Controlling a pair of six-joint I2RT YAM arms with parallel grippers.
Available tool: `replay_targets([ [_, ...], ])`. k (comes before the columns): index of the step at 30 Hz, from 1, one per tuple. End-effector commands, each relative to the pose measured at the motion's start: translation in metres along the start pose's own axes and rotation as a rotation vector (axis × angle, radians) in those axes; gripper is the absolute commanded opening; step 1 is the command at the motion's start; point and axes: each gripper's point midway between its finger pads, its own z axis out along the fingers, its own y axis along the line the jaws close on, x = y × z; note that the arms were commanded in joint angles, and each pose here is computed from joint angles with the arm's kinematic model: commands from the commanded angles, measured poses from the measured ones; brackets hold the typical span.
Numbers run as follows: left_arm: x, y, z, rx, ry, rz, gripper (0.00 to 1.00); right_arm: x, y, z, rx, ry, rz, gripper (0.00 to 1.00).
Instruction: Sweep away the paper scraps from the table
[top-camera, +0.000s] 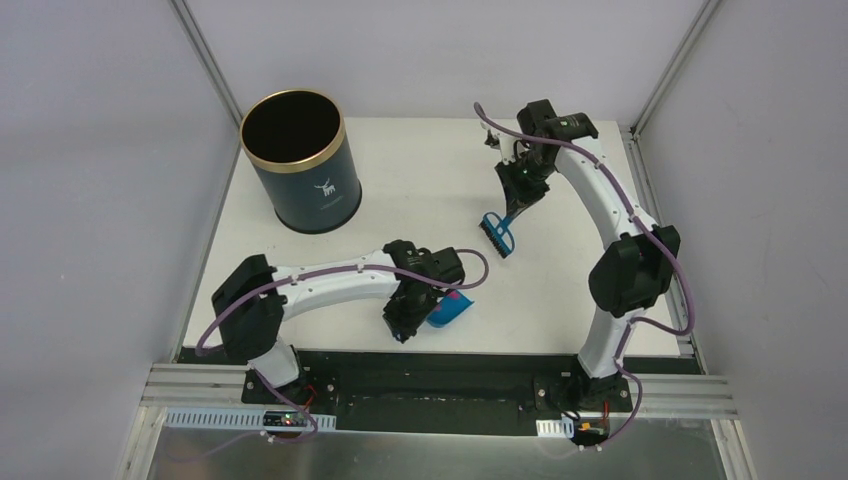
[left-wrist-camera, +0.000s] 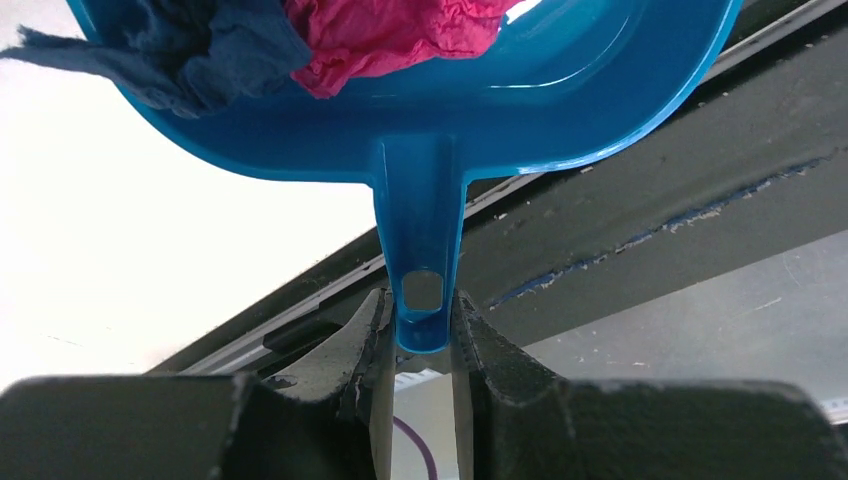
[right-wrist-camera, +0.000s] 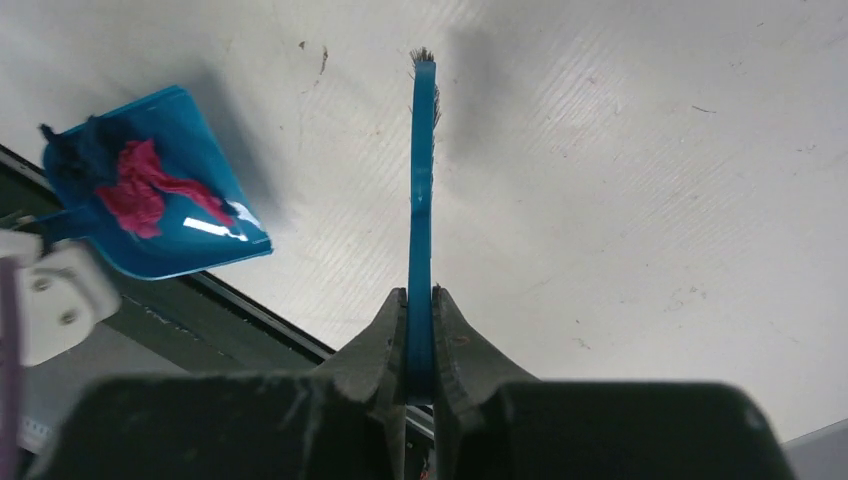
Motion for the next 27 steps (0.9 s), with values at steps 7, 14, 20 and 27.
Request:
replay_targets([
  [7,-0.005,0.019,-0.058,-0.066,-0.184,-0.062,0.00,0.018,0.013,-0.016,-0.155,-0.131,0.102,0.00],
  [14,-0.028,0.035,-0.110,-0.020,-0.338,-0.115,0.00,0.051,0.058,-0.018,-0.434,-0.135,0.138,0.00],
  [20,-0.055,0.056,-0.159,-0.014,-0.428,-0.144,0.00,0.068,0.086,0.002,-0.674,-0.110,0.182,0.00],
  [27,-0.087,0.082,-0.208,-0.002,-0.523,-0.164,0.00,0.087,0.112,0.015,-0.989,-0.043,0.225,0.00],
])
